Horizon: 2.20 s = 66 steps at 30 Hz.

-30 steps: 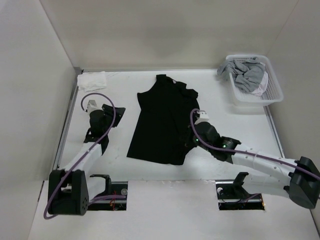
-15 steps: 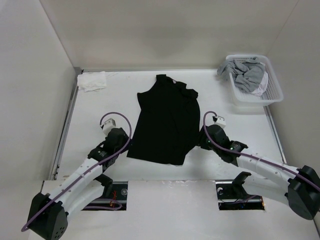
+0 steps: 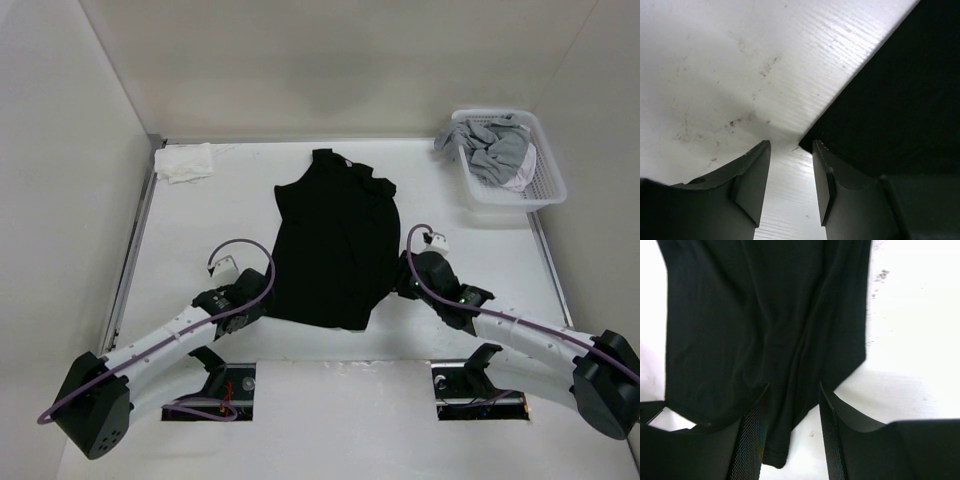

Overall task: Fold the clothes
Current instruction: Flatten the tank top out

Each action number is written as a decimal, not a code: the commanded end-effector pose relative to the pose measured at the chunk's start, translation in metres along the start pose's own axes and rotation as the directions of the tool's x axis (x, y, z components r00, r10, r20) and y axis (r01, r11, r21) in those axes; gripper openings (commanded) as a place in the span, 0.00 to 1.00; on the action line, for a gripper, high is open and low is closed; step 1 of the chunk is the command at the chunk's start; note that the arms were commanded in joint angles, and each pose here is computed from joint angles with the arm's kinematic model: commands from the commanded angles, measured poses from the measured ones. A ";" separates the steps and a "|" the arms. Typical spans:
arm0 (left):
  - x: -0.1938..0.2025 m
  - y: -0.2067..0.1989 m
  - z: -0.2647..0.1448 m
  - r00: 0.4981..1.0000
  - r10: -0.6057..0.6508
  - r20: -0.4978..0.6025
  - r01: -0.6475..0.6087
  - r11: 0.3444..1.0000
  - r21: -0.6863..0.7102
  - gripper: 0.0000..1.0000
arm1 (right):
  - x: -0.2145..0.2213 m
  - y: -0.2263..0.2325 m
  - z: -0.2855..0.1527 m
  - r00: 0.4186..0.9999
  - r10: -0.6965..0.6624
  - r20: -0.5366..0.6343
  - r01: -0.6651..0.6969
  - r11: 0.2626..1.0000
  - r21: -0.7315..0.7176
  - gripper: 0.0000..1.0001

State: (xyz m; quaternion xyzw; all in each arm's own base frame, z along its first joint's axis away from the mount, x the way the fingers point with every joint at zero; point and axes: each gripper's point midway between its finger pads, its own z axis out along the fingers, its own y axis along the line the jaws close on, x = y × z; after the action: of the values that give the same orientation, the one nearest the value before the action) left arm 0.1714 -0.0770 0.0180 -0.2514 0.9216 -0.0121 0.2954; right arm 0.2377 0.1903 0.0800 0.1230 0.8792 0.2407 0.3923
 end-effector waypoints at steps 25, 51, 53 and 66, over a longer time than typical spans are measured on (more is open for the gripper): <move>-0.009 -0.031 -0.003 0.999 -0.032 -0.008 0.033 0.992 0.123 0.07 | 0.002 0.034 0.003 1.000 0.007 0.017 -0.005 0.991 -0.132 0.49; -0.168 -0.081 -0.076 0.884 -0.343 0.318 0.138 0.842 0.522 0.03 | 0.012 -0.002 0.062 0.998 -0.030 -0.050 0.036 0.990 0.135 0.20; -0.178 -0.084 -0.085 0.870 -0.362 0.333 0.136 0.828 0.544 0.03 | -0.002 0.008 0.054 1.000 -0.026 0.006 0.026 0.994 0.110 0.05; -0.228 -0.086 -0.105 0.792 -0.475 0.384 0.182 0.784 0.594 0.03 | 0.000 0.058 -0.097 0.991 -0.085 -0.104 0.064 0.980 -0.187 0.08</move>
State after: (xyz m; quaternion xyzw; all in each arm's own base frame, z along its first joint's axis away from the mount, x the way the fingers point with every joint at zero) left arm 0.3008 -0.0575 0.2141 -0.3192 0.7336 -0.2284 0.5548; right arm 0.1633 0.2211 0.2127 0.0485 0.8311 0.3813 0.4020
